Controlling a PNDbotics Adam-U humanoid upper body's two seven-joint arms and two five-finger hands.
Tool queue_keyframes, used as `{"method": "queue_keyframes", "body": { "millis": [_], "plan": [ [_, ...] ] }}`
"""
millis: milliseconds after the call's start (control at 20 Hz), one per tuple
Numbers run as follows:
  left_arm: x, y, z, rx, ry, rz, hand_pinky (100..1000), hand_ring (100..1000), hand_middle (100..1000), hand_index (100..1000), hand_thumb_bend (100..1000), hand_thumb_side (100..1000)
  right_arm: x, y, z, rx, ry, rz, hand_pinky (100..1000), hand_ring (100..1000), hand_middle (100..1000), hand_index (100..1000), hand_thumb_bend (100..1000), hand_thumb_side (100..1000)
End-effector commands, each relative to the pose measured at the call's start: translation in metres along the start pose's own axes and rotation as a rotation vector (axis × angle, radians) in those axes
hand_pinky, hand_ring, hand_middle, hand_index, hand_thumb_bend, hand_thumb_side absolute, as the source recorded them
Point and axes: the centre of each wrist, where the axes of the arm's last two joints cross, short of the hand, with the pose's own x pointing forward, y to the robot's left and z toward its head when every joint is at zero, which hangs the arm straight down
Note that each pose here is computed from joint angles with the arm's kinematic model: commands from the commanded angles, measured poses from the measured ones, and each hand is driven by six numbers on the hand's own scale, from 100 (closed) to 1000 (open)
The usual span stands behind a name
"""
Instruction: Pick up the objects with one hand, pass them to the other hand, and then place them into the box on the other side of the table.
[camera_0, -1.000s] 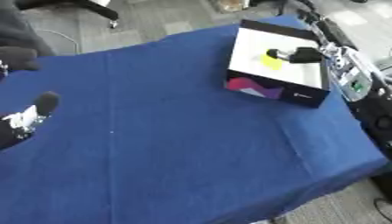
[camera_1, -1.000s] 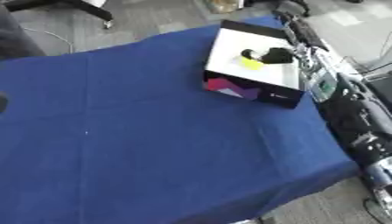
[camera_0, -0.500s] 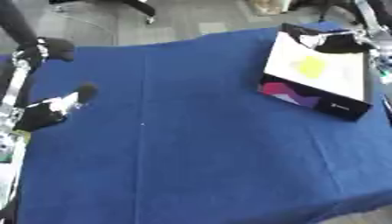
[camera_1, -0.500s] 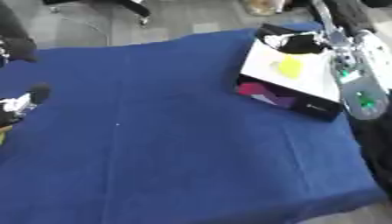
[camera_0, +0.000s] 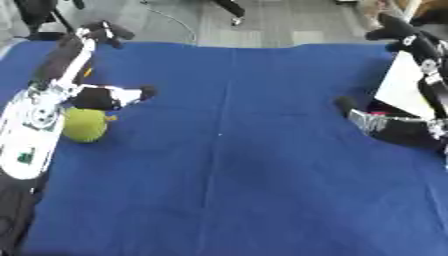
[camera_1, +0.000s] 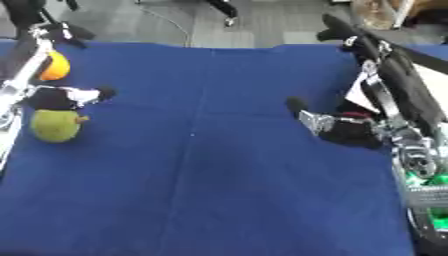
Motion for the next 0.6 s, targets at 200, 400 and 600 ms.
{"method": "queue_keyframes", "body": {
  "millis": [200, 400, 600],
  "plan": [
    [-0.048, 0.013, 0.018, -0.264, 0.153, -0.205, 789, 684, 693, 820, 655, 446, 0.014, 0.000, -0.012, 0.062, -0.146, -0.019, 777, 845, 777, 964, 365, 344],
    [-0.063, 0.005, 0.026, -0.429, 0.222, -0.202, 786, 690, 702, 828, 632, 424, 0.013, -0.001, -0.012, 0.072, -0.152, -0.011, 780, 845, 777, 961, 358, 344],
    [-0.071, -0.009, 0.029, -0.508, 0.289, -0.206, 773, 674, 686, 815, 601, 382, 0.013, -0.002, -0.013, 0.073, -0.154, -0.008, 782, 845, 774, 960, 356, 342]
  ]
}}
